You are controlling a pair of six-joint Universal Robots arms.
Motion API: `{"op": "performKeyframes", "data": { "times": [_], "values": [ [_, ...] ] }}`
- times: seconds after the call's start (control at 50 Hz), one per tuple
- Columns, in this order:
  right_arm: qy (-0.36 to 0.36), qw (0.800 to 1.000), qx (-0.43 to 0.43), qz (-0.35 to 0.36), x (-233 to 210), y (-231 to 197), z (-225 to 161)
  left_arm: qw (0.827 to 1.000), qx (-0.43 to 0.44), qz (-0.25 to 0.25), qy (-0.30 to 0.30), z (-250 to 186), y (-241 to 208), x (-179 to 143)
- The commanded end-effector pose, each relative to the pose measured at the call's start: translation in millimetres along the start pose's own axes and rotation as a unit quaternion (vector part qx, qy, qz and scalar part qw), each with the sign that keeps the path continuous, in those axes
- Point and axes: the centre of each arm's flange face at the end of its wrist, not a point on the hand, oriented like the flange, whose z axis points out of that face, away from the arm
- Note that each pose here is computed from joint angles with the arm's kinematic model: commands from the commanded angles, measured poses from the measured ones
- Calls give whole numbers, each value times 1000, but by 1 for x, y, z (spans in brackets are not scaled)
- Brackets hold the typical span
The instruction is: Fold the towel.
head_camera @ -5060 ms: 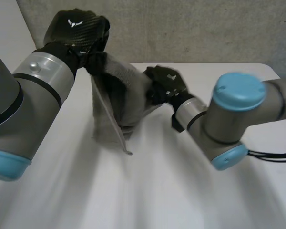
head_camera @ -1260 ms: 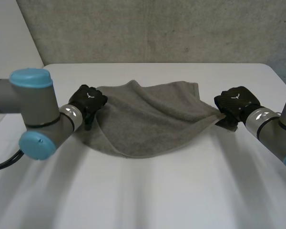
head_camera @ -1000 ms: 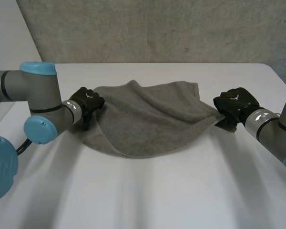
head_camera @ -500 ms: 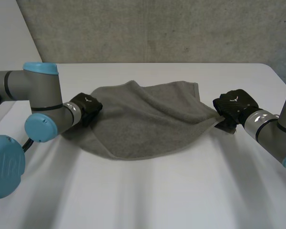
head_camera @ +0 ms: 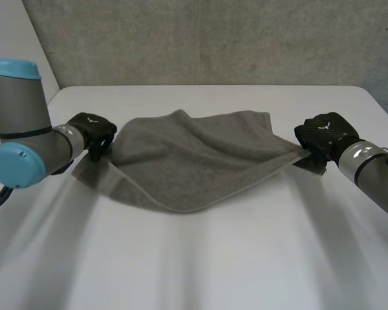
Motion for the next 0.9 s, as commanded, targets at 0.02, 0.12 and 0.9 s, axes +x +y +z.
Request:
{"op": "performKeyframes", "data": {
  "times": [0.02, 0.12, 0.9],
  "values": [
    [-21, 1000, -10, -3, -4, -2, -5, 1000, -5, -7, 6, -35, 27, 14],
    [-31, 999, -7, -6, -9, -3, -6, 1000, 13, -3, 1, -41, 46, 23],
    [-41, 999, -17, -9, -15, 4, -6, 996, 44, 81, -2, -64, 86, 31]
  ]
}}
